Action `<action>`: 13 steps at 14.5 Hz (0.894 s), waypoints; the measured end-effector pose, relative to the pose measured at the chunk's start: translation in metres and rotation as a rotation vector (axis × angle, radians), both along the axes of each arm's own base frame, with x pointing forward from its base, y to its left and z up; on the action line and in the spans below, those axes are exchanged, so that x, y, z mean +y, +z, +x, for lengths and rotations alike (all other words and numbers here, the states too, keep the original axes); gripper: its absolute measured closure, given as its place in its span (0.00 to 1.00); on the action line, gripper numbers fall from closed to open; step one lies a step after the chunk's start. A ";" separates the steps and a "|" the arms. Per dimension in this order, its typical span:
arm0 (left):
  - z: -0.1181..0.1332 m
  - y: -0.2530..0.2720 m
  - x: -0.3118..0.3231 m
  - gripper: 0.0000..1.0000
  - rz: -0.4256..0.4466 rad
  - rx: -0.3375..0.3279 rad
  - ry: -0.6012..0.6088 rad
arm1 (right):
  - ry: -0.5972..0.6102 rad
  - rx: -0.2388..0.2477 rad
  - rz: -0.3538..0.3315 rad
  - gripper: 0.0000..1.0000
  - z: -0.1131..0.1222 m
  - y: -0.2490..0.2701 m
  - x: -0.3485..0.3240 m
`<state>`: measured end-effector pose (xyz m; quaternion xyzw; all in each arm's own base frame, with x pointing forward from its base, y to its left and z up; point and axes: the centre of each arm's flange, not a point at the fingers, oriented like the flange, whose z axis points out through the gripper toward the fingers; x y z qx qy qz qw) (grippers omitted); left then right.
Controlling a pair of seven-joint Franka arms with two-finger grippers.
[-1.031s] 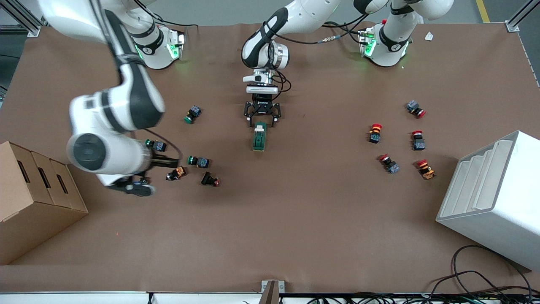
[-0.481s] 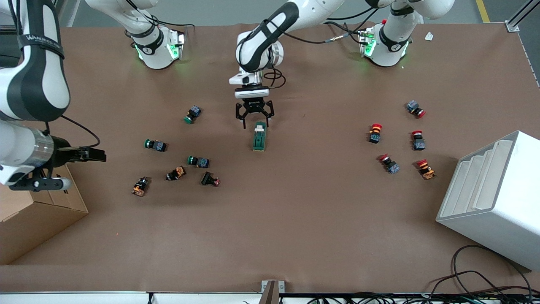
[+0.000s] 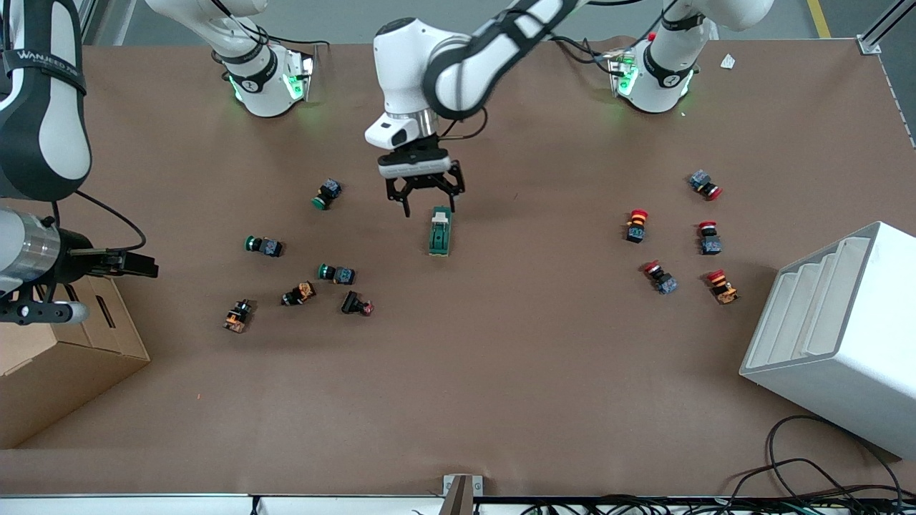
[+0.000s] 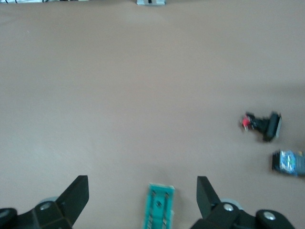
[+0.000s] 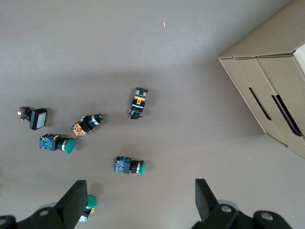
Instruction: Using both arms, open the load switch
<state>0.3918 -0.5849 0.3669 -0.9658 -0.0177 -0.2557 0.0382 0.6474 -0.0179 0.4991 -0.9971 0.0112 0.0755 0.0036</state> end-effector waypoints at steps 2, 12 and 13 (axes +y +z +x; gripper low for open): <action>0.047 0.042 0.033 0.00 0.020 0.060 -0.014 | 0.002 0.010 0.001 0.00 -0.001 -0.001 0.001; 0.214 0.144 0.230 0.00 0.027 0.307 -0.043 | 0.004 0.006 -0.001 0.00 -0.018 0.024 -0.001; 0.221 0.152 0.249 0.00 0.040 0.317 -0.048 | 0.004 -0.004 -0.001 0.00 -0.023 0.032 -0.001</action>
